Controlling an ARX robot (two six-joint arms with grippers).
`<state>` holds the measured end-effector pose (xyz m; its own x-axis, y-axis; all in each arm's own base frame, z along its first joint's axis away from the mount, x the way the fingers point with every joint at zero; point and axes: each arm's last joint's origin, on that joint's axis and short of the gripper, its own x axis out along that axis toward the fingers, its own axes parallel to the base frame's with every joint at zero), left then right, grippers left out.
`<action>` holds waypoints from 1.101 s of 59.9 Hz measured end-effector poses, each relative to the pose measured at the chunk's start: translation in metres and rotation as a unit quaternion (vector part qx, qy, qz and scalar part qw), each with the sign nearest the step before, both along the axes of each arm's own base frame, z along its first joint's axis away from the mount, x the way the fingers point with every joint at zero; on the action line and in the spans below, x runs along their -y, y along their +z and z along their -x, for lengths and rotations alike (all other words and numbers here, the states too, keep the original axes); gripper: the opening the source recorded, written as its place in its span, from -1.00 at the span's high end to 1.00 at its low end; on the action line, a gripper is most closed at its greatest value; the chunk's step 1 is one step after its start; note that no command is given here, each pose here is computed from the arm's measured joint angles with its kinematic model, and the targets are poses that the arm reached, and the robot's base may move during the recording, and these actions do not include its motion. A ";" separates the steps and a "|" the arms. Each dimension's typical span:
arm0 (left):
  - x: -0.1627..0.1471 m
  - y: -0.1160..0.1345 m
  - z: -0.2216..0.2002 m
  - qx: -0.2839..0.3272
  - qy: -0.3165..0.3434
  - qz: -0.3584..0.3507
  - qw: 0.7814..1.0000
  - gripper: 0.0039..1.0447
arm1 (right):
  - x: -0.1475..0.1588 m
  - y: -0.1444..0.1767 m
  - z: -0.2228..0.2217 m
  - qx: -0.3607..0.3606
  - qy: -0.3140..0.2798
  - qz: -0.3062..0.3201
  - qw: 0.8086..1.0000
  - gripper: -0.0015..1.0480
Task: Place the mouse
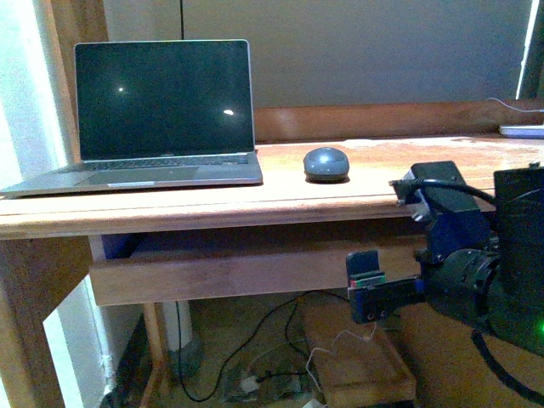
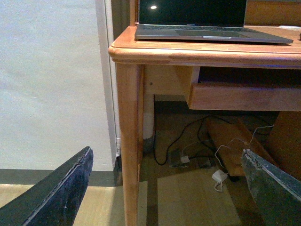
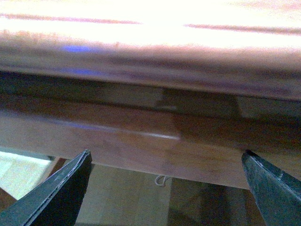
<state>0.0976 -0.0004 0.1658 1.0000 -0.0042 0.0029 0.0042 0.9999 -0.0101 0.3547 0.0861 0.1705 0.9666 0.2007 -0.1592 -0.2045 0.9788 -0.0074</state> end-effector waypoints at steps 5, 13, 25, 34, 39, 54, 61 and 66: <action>0.000 0.000 0.000 0.000 0.000 0.000 1.000 -0.86 | 0.021 0.023 0.023 0.001 -0.026 -0.031 0.999 -0.86; 0.000 0.000 0.000 0.000 0.000 0.000 1.000 -0.86 | 0.062 0.043 0.093 -0.014 -0.068 -0.099 0.993 -0.86; 0.000 0.000 0.000 0.000 0.000 0.000 1.000 -0.86 | 0.067 0.037 0.183 -0.018 -0.051 -0.159 0.986 -0.86; 0.000 0.000 0.000 0.000 0.000 0.000 1.000 -0.86 | 0.060 0.026 0.232 0.004 -0.044 -0.174 0.984 -0.86; 0.000 0.000 0.000 0.000 0.000 0.000 1.000 -0.86 | 0.060 0.024 0.253 0.041 -0.045 -0.202 0.977 -0.86; 0.000 0.000 0.000 0.000 0.000 0.000 1.000 -0.86 | 0.061 -0.001 0.258 0.077 -0.099 -0.073 0.989 -0.33; 0.000 0.000 0.000 0.000 0.000 0.000 1.000 -0.86 | 0.067 -0.001 0.258 0.081 -0.096 -0.037 0.991 0.06; 0.000 0.000 0.000 0.000 0.000 0.000 1.000 -0.86 | 0.070 -0.002 0.258 0.083 -0.097 -0.027 0.992 0.36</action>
